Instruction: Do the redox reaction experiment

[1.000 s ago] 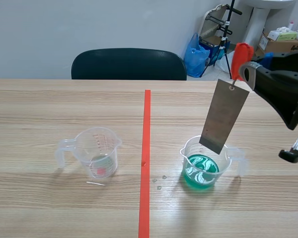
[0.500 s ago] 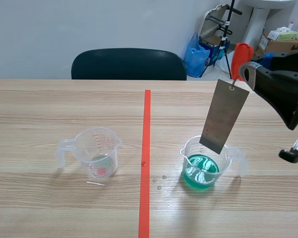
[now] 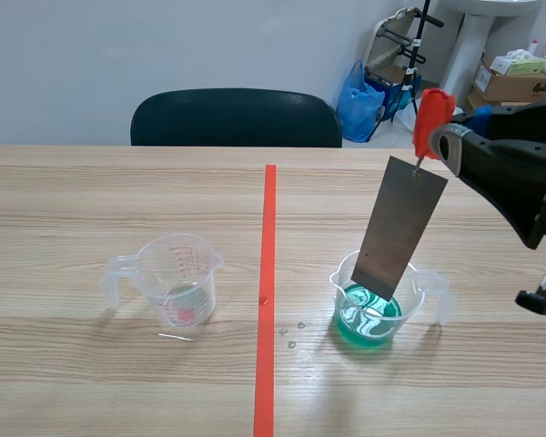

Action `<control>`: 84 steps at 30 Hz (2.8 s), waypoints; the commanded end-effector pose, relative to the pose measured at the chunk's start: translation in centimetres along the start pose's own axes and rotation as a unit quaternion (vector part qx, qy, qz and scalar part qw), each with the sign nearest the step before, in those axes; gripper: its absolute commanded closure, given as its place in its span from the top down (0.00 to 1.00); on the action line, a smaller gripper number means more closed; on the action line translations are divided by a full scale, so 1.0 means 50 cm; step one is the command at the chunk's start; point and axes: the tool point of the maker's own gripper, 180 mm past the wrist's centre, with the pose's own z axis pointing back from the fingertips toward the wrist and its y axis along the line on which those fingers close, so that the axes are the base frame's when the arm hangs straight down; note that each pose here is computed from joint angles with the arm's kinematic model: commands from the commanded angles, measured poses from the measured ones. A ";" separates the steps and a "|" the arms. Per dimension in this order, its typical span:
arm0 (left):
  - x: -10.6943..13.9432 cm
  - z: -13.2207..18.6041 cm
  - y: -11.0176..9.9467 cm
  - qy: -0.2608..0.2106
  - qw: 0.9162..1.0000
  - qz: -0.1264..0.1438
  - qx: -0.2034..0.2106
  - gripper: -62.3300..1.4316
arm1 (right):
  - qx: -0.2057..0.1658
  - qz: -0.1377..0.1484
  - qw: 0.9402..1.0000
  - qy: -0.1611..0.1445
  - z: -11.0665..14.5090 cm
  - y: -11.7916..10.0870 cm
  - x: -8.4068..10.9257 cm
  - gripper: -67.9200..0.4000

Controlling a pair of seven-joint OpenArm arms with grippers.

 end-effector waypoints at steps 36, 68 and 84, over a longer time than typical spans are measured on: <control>0.014 -0.002 0.004 -0.017 1.000 0.001 0.005 0.99 | -0.008 0.023 1.000 -0.011 -0.005 -0.009 0.017 0.03; 0.014 -0.002 0.004 -0.017 1.000 0.001 0.005 0.99 | -0.007 0.023 1.000 -0.011 -0.005 -0.009 0.017 0.03; 0.014 -0.002 0.004 -0.017 1.000 0.001 0.005 0.99 | -0.007 0.023 1.000 -0.011 -0.005 -0.009 0.017 0.03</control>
